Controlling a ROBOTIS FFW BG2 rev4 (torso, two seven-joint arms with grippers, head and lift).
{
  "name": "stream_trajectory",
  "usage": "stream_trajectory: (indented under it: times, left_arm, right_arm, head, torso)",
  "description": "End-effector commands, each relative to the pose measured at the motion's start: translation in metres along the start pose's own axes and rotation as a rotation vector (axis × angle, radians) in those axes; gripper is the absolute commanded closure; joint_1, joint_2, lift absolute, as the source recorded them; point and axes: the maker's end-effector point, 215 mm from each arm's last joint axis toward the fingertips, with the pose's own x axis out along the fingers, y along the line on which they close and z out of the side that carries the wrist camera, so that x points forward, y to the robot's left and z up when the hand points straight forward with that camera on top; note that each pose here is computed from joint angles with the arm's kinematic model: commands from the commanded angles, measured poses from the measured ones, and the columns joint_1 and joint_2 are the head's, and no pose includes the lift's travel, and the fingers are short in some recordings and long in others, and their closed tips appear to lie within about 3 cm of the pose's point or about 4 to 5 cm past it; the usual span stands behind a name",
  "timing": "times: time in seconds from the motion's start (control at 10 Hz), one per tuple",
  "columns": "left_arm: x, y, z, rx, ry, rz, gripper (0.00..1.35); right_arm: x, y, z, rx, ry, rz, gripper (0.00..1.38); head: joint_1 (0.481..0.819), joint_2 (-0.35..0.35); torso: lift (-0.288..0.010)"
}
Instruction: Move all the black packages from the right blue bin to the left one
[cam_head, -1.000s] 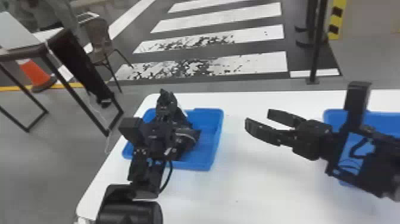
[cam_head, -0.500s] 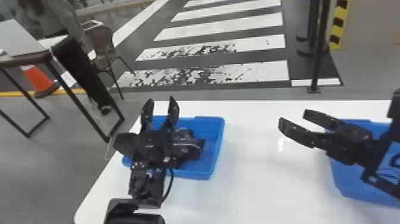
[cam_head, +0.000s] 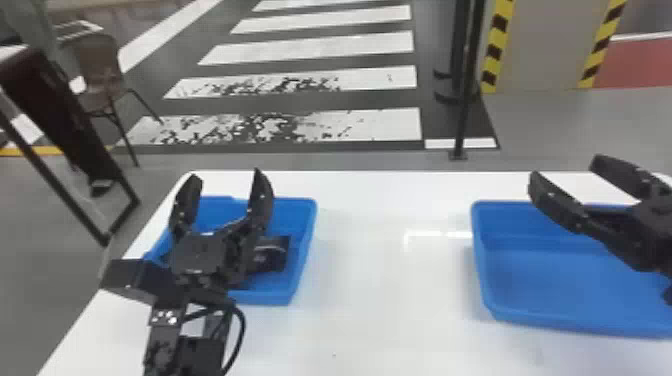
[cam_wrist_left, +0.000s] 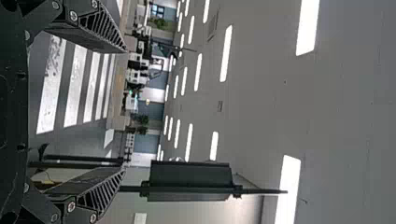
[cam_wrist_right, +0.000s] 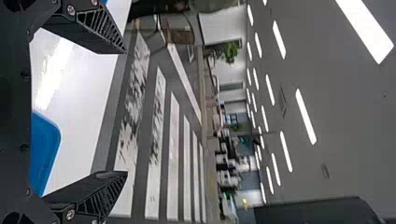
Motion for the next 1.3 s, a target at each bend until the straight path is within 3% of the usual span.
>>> stream_trajectory:
  times: [0.0, 0.2, 0.4, 0.6, 0.7, 1.2]
  left_arm:
    - [-0.011, -0.033, 0.017, 0.009, 0.053, -0.058, 0.15]
    - [-0.036, -0.034, -0.001, 0.027, 0.164, -0.047, 0.11]
    - [-0.055, -0.034, -0.030, 0.047, 0.256, -0.040, 0.08]
    - [-0.077, -0.052, -0.045, -0.019, 0.305, -0.068, 0.06]
    - [-0.078, -0.054, -0.037, -0.024, 0.295, -0.066, 0.06]
    - [-0.083, -0.060, -0.040, 0.027, 0.321, -0.093, 0.06]
  right_arm:
    - [-0.054, -0.038, 0.028, -0.102, -0.042, -0.156, 0.11]
    - [-0.076, -0.031, 0.012, -0.077, -0.025, -0.166, 0.11]
    - [-0.098, -0.011, -0.025, -0.041, 0.049, -0.151, 0.11]
    - [-0.122, -0.007, -0.050, -0.006, 0.091, -0.167, 0.12]
    - [-0.136, -0.015, -0.054, -0.010, 0.104, -0.200, 0.12]
    - [-0.132, -0.019, -0.055, -0.057, 0.139, -0.207, 0.13]
  head:
    - [0.645, 0.112]
    - [0.651, -0.010]
    - [0.695, -0.020]
    - [0.695, -0.018]
    - [0.695, -0.026]
    - [0.695, -0.077]
  torso:
    - [-0.168]
    - [-0.168]
    - [-0.168]
    - [-0.168]
    - [-0.168]
    - [-0.168]
